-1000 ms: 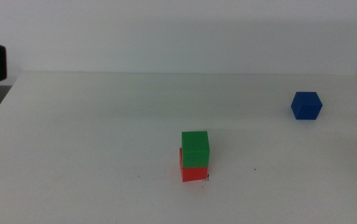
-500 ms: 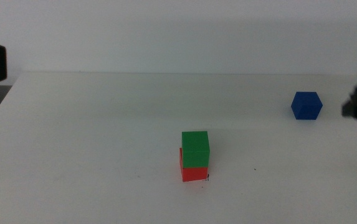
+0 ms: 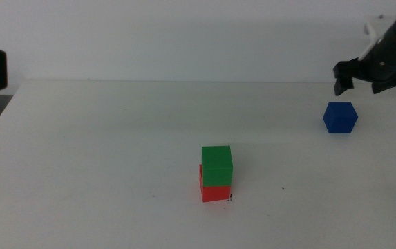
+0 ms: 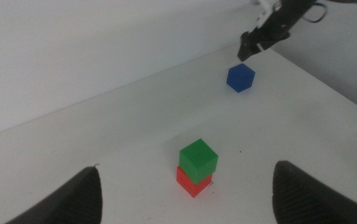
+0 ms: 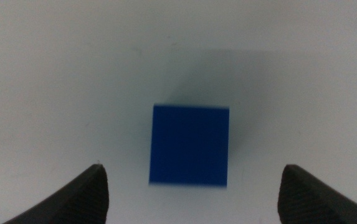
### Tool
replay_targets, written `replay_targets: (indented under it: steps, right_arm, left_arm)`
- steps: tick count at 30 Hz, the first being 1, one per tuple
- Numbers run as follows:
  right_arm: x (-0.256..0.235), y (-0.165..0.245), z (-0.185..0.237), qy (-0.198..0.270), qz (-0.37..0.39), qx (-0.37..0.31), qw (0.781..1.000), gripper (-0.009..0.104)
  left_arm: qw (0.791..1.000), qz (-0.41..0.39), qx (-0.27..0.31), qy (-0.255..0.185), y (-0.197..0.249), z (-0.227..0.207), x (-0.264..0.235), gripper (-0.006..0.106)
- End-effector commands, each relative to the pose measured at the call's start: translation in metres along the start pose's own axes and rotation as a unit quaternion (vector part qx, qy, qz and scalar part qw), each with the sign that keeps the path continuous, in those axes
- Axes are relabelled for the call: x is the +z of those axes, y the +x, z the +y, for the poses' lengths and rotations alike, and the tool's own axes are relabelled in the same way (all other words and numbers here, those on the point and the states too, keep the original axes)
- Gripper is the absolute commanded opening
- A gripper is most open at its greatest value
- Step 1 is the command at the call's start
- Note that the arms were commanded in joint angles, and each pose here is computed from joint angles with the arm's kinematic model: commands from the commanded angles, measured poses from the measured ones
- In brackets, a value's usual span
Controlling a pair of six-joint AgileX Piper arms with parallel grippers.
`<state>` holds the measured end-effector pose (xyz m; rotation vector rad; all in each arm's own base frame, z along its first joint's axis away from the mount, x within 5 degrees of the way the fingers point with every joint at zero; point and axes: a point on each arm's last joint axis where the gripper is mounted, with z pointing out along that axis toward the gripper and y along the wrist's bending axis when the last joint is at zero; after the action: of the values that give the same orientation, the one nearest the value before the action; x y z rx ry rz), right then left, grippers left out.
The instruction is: Stack red cubes first, then green, then blue cubes in a specific spot.
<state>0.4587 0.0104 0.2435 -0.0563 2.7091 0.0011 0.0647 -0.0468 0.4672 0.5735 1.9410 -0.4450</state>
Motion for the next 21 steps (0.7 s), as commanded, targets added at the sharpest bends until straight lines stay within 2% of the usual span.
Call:
replay_targets:
  steps: [1,10,12,14,16,18,21]
  right_arm:
    - [0.016,-0.007,-0.002,0.009,0.016,-0.018,1.000,0.093]
    - [0.075,-0.002,-0.002,0.007,0.049,-0.019,0.999,0.093]
    - [0.086,-0.001,-0.001,0.006,0.049,-0.020,0.999,0.087]
    - [0.089,-0.001,0.000,0.007,0.045,-0.022,0.999,0.068]
    - [0.088,-0.001,0.002,0.006,0.043,-0.022,0.999,0.030]
    - [0.079,-0.005,0.005,0.006,0.034,-0.010,0.999,-0.003]
    - [0.040,-0.013,0.018,0.001,0.009,-0.005,1.000,0.005]
  left_arm:
    - [1.000,-0.008,0.000,0.002,-0.001,0.000,-0.001,0.094]
    - [1.000,-0.008,0.000,0.002,-0.001,0.000,-0.001,0.094]
    - [1.000,-0.008,0.000,0.002,-0.001,0.000,-0.001,0.094]
    - [1.000,-0.008,0.000,0.002,-0.001,0.000,-0.001,0.094]
    - [1.000,-0.008,0.000,0.002,-0.001,0.000,-0.001,0.094]
    - [1.000,-0.008,0.000,0.002,-0.001,0.000,-0.001,0.094]
    - [1.000,-0.008,0.000,0.002,-0.001,0.000,-0.001,0.094]
